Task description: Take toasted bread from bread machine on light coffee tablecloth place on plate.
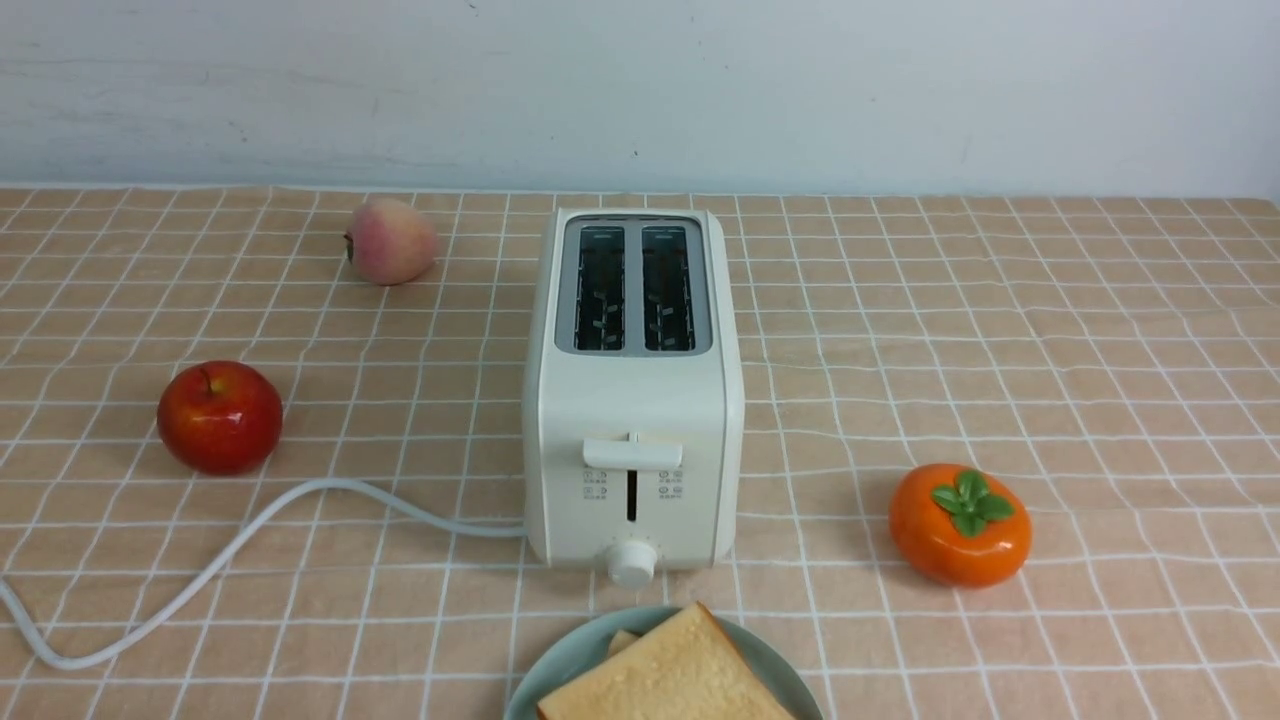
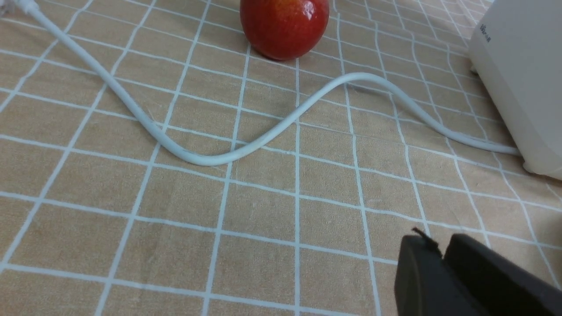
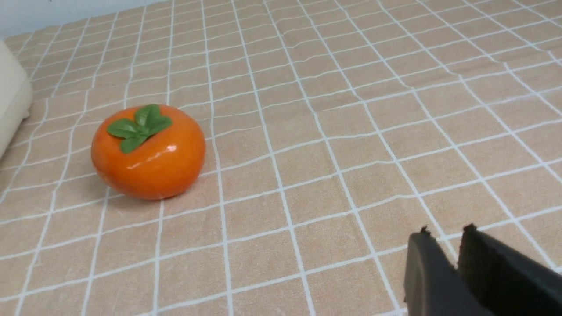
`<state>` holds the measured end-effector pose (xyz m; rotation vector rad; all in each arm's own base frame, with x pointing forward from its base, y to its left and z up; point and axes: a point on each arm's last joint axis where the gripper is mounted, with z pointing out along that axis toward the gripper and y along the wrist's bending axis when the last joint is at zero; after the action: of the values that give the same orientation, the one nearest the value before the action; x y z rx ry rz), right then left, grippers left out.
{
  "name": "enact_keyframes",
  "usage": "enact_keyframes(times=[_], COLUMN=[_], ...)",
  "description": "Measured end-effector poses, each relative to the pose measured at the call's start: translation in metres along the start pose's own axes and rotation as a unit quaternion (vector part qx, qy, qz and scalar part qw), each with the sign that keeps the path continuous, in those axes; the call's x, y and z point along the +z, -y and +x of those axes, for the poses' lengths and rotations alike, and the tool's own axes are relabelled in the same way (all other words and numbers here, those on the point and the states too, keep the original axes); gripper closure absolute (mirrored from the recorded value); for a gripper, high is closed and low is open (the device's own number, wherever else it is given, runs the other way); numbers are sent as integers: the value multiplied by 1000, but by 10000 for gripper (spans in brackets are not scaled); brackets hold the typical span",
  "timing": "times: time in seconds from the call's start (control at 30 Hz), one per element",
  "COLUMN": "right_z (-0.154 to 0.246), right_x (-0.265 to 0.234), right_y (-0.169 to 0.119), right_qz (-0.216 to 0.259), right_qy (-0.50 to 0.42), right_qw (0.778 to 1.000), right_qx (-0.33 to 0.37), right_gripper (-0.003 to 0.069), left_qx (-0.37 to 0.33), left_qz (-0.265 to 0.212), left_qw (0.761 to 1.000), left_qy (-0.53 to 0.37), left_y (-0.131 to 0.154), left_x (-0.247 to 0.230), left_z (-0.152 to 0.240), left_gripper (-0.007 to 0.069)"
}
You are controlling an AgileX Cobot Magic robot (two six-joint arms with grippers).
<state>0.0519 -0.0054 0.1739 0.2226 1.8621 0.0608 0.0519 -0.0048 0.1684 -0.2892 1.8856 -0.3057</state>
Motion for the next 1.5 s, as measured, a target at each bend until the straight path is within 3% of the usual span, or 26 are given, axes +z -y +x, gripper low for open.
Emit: enact_keyframes(times=[0.3,1.5], right_z=[1,1], right_x=[0,0], right_y=[-4,-4], right_qz=[-21,-22], right_qy=[-4,-4], right_qw=[1000,1000], right_qx=[-8,-8], right_gripper=[531,489], left_qx=[0,0], left_qz=[0,0], left_qw=[1000,1000], left_qy=[0,0], left_y=[0,0], left_x=[0,0], left_z=[0,0], left_gripper=[552,517])
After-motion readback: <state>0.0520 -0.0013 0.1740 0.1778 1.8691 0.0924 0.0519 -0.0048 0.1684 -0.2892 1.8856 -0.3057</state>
